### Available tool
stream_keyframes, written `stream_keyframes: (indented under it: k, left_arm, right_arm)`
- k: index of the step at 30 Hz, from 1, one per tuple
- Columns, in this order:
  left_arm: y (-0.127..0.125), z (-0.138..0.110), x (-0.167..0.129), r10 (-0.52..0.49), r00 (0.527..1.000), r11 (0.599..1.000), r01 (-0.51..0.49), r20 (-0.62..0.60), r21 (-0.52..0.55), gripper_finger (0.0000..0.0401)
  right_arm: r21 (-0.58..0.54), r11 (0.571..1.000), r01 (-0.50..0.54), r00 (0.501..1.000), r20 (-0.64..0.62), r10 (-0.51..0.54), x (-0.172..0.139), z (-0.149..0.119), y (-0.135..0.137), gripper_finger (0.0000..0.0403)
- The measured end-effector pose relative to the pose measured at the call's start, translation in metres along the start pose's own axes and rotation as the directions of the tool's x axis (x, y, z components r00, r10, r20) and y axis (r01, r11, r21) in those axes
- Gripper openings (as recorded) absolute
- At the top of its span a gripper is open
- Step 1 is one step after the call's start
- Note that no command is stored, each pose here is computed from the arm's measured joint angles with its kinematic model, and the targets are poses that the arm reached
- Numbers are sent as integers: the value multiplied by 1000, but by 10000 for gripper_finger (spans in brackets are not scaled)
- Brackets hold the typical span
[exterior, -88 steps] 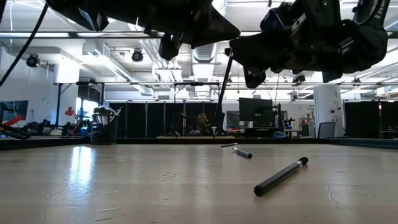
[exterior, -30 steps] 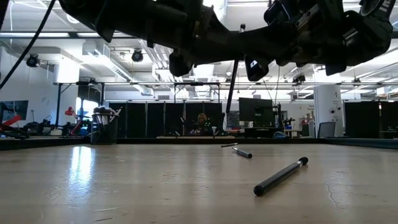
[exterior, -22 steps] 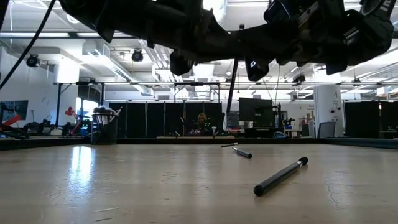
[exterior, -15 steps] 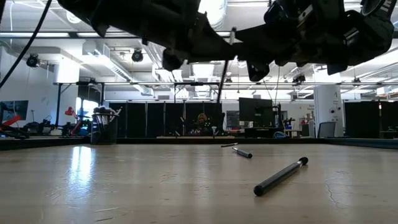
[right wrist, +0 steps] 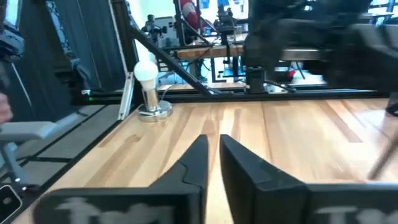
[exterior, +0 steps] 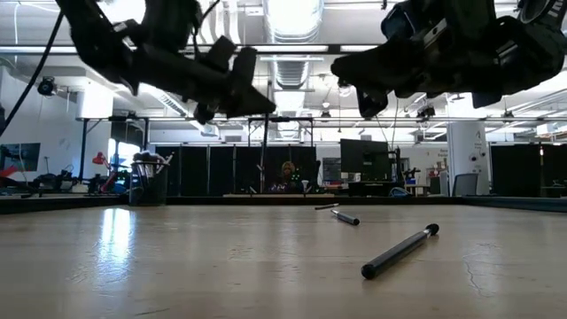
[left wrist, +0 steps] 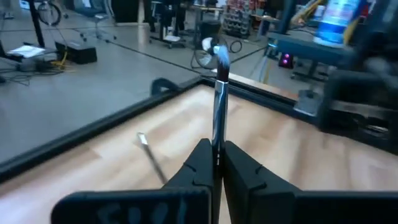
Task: Put items in baskets/containers
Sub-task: Put the black eyeshadow brush into the black pen holder
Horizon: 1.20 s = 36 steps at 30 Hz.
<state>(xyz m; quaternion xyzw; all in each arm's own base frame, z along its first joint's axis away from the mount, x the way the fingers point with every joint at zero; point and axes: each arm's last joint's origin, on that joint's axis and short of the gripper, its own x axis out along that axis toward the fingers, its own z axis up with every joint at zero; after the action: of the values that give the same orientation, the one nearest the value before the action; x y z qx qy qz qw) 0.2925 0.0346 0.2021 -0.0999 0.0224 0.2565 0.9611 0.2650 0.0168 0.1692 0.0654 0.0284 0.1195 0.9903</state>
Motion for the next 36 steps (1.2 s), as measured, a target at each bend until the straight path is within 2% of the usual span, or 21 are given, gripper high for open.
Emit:
stream_keyframes:
  k: [3,8,11,13,16,22,29,36]
  left_arm:
    - [30,8,13,44,999,999,-44,12,23,11]
    - [83,23,27,207,977,976,-210,59,53,11]
    - [111,32,25,326,941,943,-331,92,38,11]
    - [124,38,20,423,897,901,-431,124,43,11]
    - [130,46,10,521,835,841,-537,177,62,11]
    - [130,52,-26,640,717,731,-679,278,70,11]
    - [145,43,-66,715,614,652,-758,333,-3,11]
    - [165,37,-79,783,531,571,-820,324,-36,11]
  right_arm:
    - [-2,1000,0,1000,2,0,0,0,0,14]
    - [-3,1000,2,1000,5,-2,0,1,0,9]
    - [-6,1000,2,1000,5,-2,0,1,0,8]
    - [-10,1000,2,1000,4,-2,0,1,0,8]
    - [-10,1000,15,1000,4,-15,0,0,0,8]
    - [-10,1000,23,1000,-13,-23,-1,-2,-1,8]
    - [-14,1000,23,1000,-16,-23,-2,-3,-1,8]
    - [-14,1000,28,1000,-14,-28,-2,-3,-1,8]
